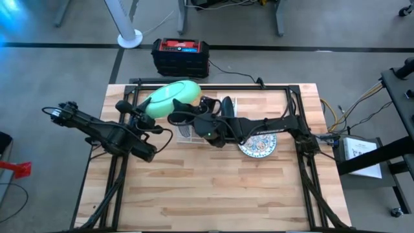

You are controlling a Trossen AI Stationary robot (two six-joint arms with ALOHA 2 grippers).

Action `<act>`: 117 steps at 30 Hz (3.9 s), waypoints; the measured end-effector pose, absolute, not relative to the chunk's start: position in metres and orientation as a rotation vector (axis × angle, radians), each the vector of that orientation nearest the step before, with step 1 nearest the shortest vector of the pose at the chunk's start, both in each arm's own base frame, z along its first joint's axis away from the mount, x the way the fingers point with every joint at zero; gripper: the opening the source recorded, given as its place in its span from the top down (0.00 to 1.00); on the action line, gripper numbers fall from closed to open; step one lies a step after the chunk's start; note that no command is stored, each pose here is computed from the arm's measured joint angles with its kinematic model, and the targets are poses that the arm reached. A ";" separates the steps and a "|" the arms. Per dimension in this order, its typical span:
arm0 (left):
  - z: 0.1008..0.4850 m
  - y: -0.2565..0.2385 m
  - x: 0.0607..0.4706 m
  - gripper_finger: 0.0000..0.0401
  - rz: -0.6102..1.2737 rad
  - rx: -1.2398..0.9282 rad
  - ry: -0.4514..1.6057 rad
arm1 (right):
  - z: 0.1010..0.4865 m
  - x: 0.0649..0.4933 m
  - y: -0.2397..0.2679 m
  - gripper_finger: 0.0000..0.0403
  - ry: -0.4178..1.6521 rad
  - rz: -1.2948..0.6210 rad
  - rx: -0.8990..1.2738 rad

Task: Sort dishes
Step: Put the green plate in the dish rack

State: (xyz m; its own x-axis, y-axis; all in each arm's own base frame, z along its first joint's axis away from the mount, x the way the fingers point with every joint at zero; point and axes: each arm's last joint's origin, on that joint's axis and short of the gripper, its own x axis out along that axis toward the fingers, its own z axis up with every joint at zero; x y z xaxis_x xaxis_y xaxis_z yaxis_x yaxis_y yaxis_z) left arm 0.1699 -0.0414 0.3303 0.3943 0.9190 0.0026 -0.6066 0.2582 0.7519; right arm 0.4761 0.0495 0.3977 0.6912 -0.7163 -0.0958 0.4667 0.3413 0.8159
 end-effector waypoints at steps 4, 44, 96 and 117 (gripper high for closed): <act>0.330 -0.042 0.171 0.90 1.092 0.741 0.489 | 0.397 0.478 0.039 0.52 -0.274 -0.754 0.951; 0.324 -0.044 0.173 0.24 1.007 0.548 0.604 | 0.402 0.481 0.025 0.97 -0.185 -0.684 0.774; 0.336 -0.033 0.105 0.97 0.668 0.178 0.610 | 0.436 0.407 0.079 0.99 0.226 -0.623 0.301; 0.326 -0.013 0.093 1.00 0.476 0.100 0.380 | 0.451 0.395 0.074 0.99 0.206 -0.592 0.306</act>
State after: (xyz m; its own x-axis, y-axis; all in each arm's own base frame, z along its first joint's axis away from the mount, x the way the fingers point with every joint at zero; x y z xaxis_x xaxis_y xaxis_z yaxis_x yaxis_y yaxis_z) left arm 0.0932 -0.0131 0.3260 0.8200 0.4652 -0.3334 -0.4282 0.8852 0.1819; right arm 0.3955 0.0744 0.4508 0.8114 -0.5149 -0.2765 0.5754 0.7868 0.2234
